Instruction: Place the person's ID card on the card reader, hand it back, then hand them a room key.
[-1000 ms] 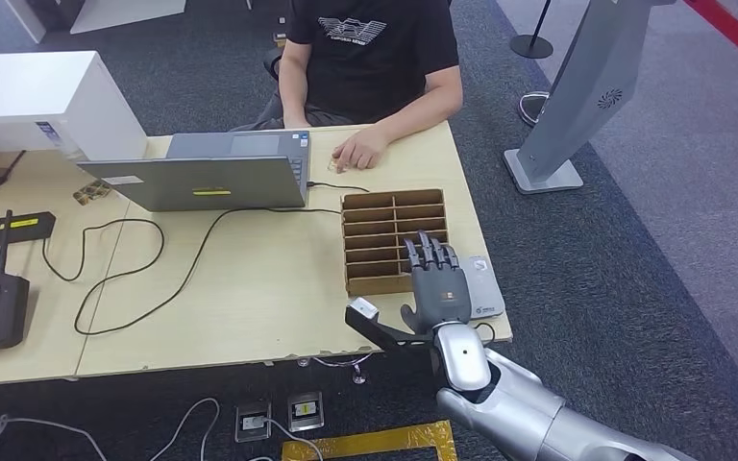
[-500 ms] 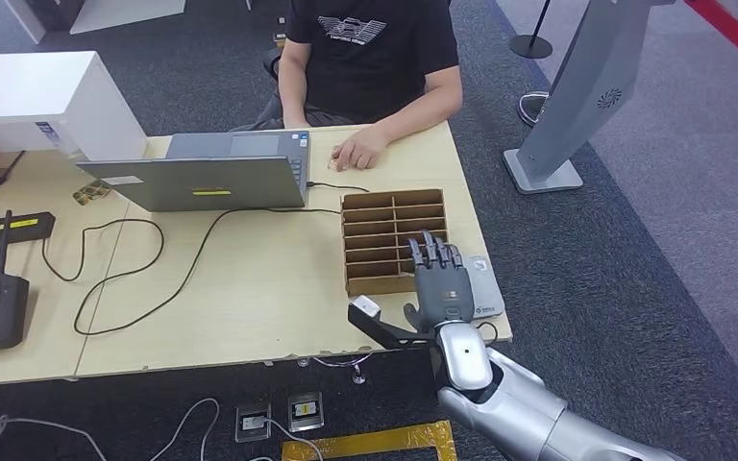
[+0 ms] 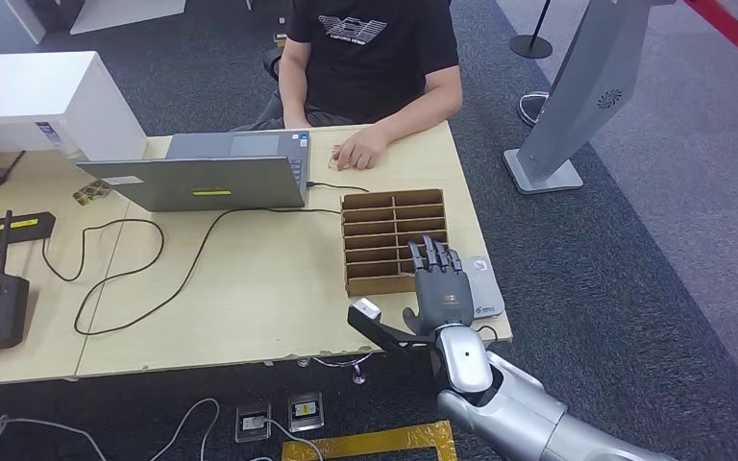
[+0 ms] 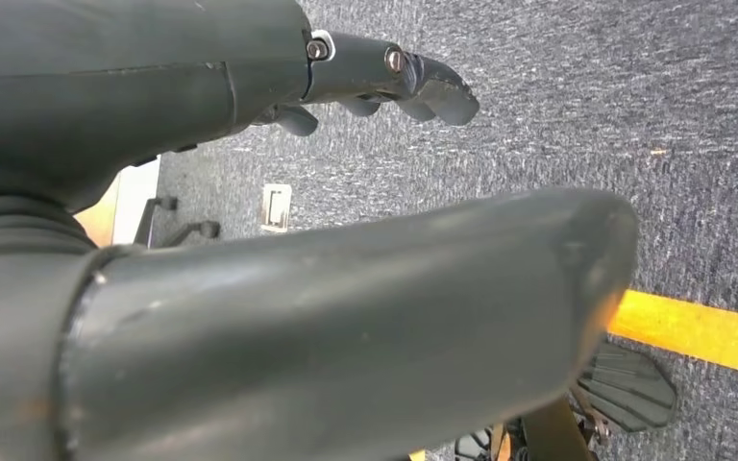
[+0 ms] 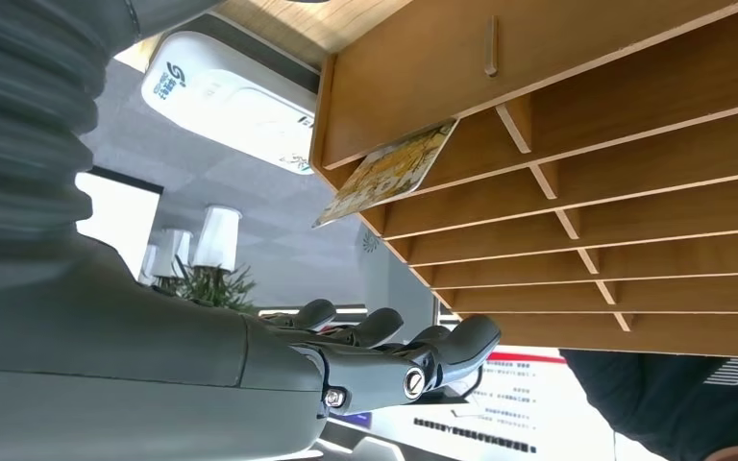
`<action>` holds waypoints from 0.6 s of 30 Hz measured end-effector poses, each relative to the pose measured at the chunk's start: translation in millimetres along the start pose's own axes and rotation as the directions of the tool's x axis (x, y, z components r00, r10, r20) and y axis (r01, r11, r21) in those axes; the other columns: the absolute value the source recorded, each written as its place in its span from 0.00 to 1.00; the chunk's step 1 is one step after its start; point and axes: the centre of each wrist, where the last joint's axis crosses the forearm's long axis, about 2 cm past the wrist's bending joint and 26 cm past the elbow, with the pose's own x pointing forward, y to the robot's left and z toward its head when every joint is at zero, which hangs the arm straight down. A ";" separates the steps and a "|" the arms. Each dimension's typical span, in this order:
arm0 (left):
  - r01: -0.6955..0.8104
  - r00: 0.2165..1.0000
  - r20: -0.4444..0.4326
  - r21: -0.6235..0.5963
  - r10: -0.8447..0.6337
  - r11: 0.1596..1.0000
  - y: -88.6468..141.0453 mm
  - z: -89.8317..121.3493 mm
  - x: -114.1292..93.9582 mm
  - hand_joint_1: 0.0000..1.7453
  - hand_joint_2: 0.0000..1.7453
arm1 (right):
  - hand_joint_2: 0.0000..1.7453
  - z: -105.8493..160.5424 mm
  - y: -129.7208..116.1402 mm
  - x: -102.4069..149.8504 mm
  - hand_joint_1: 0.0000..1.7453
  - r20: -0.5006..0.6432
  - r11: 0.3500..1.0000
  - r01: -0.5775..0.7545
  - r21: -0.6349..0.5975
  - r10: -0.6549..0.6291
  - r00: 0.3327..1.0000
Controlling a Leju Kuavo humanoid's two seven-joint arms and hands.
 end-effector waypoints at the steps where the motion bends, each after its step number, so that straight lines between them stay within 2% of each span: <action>1: 0.001 1.000 0.001 0.000 -0.001 1.000 0.0 0.0 0.0 0.00 0.00 | 1.00 0.0 -0.1 0.0 0.00 0.000 1.000 0.002 -0.001 -0.002 1.000; 18: 0.011 1.000 0.005 -0.004 -0.011 1.000 -0.1 0.0 0.1 0.00 0.00 | 1.00 -7.9 -9.2 1.8 0.00 0.002 1.000 -0.016 -0.018 0.016 1.000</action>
